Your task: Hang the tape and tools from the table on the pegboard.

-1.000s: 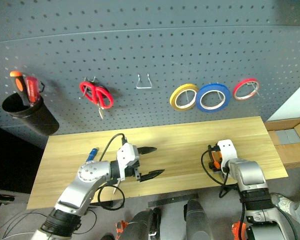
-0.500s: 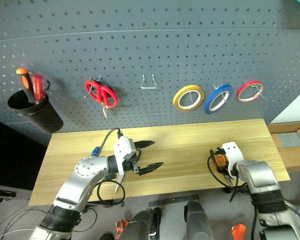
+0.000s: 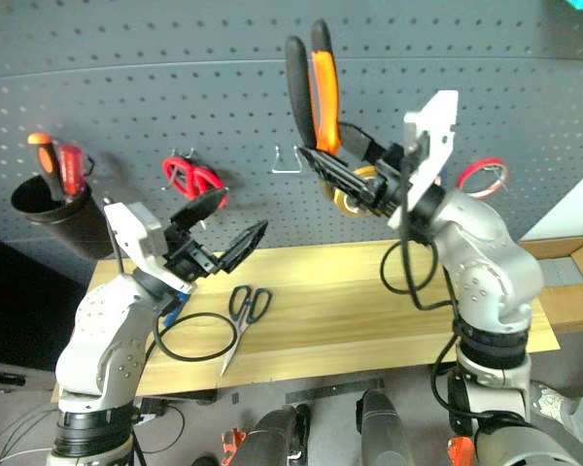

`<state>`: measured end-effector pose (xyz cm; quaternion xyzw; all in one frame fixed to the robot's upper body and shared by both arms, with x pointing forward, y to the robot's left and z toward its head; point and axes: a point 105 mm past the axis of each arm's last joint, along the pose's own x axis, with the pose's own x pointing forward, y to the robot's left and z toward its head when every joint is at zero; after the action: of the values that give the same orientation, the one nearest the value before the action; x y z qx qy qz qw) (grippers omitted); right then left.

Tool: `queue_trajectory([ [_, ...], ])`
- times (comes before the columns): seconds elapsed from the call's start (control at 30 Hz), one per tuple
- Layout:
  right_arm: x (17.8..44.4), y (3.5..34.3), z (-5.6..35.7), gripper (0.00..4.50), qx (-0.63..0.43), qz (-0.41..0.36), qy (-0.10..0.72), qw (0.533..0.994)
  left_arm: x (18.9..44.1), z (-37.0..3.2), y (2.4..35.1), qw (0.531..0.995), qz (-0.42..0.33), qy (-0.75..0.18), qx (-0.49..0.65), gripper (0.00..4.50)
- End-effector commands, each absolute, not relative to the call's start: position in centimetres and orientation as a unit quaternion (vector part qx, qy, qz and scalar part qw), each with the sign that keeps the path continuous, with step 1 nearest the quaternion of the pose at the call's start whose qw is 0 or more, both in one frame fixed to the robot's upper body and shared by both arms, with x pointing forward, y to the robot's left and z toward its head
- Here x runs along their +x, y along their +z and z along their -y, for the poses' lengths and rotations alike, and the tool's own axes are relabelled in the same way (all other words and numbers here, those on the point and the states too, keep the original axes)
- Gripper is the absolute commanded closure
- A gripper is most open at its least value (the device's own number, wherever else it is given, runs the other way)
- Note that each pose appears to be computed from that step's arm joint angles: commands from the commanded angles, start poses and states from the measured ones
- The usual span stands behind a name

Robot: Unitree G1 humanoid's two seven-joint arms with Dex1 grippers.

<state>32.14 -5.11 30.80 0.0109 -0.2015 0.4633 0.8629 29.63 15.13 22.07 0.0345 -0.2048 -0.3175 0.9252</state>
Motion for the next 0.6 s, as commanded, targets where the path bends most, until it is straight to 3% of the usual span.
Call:
queue_trajectory([
  [0.03,32.7,32.7,3.7,2.50,-0.024,0.243,0.443,0.863,28.5,-16.1,23.4,0.930,0.242,-0.276,0.032,0.00],
  [0.6,35.9,34.3,-0.3,2.50,-0.057,0.340,0.342,0.874,27.4,-16.7,22.8,0.944,0.250,-0.214,0.032,0.00],
])
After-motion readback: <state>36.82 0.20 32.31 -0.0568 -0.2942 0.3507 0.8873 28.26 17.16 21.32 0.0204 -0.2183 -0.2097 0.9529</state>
